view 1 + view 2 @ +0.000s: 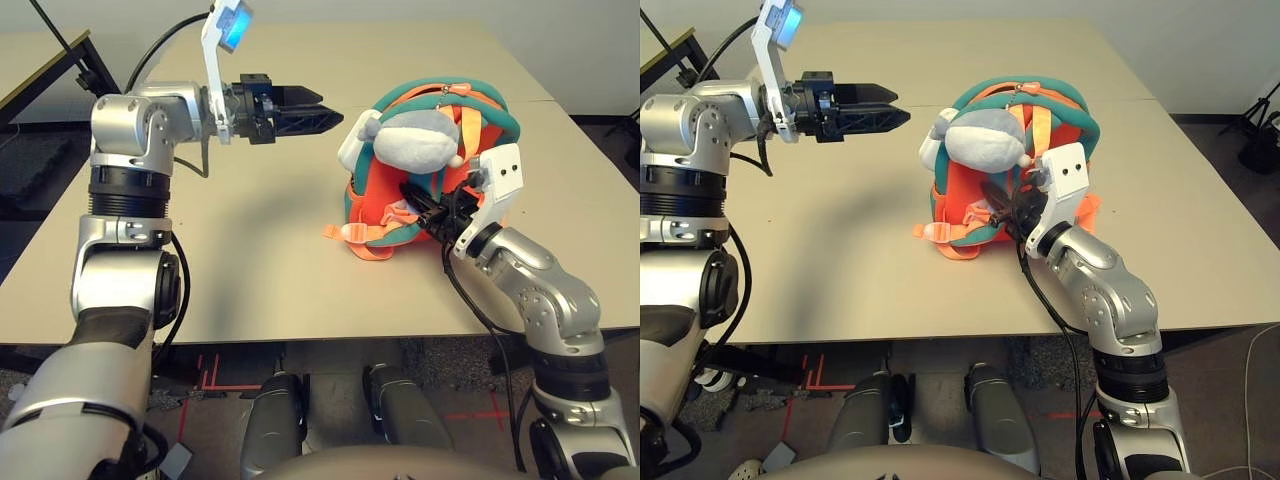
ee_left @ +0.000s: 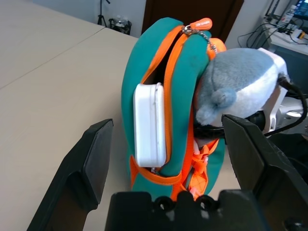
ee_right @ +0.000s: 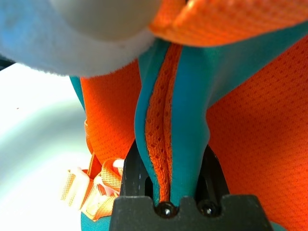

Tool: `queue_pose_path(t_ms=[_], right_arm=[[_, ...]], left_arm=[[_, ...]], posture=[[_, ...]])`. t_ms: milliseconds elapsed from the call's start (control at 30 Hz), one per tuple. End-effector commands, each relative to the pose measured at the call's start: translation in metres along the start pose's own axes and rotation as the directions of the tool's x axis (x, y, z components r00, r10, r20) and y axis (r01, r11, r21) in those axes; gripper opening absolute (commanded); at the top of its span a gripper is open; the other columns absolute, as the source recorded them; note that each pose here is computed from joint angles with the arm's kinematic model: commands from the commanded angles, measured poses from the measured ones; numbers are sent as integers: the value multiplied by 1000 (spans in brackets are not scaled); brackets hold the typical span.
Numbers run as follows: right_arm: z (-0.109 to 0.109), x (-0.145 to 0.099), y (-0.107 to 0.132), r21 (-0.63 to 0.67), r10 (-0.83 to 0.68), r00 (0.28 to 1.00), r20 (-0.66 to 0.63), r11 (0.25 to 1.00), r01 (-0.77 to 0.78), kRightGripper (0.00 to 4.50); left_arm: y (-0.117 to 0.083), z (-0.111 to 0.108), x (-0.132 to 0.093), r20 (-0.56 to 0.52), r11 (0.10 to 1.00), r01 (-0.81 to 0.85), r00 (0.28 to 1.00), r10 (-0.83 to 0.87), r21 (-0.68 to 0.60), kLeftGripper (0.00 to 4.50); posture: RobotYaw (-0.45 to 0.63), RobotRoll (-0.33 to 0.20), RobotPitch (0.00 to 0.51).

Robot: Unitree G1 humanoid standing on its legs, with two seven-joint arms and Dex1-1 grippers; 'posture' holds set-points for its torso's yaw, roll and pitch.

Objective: Put the pencil case into the backpack and zip it.

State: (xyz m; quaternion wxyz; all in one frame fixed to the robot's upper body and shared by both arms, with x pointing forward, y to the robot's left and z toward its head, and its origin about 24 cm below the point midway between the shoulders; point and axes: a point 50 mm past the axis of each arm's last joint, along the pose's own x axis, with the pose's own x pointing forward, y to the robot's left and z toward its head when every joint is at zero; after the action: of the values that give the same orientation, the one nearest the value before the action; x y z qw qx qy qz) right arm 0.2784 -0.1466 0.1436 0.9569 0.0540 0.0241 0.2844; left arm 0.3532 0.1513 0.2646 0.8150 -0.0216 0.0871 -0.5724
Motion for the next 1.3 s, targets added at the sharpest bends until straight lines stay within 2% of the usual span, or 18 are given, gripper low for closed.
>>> queue_pose_path(t_ms=[33, 67, 100, 267, 433, 1000, 1067, 1167, 1300], right_arm=[[-12, 1, 3, 20, 21, 998, -62, 1000, -20, 330], [-12, 1, 3, 20, 20, 998, -62, 1000, -19, 330], [-12, 1, 3, 20, 20, 998, -62, 1000, -19, 330], [-12, 1, 3, 18, 18, 998, -62, 1000, -17, 330], [-13, 0, 4, 17, 16, 998, -63, 1000, -15, 330], [-14, 0, 5, 14, 16, 998, -65, 1000, -15, 330], [-14, 0, 5, 14, 15, 998, -66, 1000, -14, 330], [-14, 0, 5, 14, 15, 998, -67, 1000, -15, 330], [-15, -1, 5, 13, 16, 998, -68, 1000, -15, 330]], left_arm=[[1, -3, 3, -1, 1000, -12, 1000, 12, -1, 4331], [2, -3, 4, 2, 1000, -20, 1000, 20, 0, 4315], [4, -2, 5, 10, 999, -35, 999, 35, 1, 4500], [5, -3, 7, 31, 1000, -23, 999, 23, -1, 4500], [6, -4, 6, 36, 999, -24, 999, 24, -22, 3253], [7, -15, 17, -10, 1000, -17, 1000, 17, -17, 3221], [10, -15, 18, -10, 999, -47, 999, 47, -12, 2820], [11, -17, 17, -19, 999, -45, 999, 45, -10, 3129], [11, -18, 17, -25, 999, -41, 999, 40, -4, 4500]], posture=[[-225, 0, 87], [-225, 0, 87], [-226, 0, 87], [-231, 0, 88], [-231, 0, 88], [-243, 0, 91], [-243, 0, 91], [-243, 0, 91], [-240, 0, 92]])
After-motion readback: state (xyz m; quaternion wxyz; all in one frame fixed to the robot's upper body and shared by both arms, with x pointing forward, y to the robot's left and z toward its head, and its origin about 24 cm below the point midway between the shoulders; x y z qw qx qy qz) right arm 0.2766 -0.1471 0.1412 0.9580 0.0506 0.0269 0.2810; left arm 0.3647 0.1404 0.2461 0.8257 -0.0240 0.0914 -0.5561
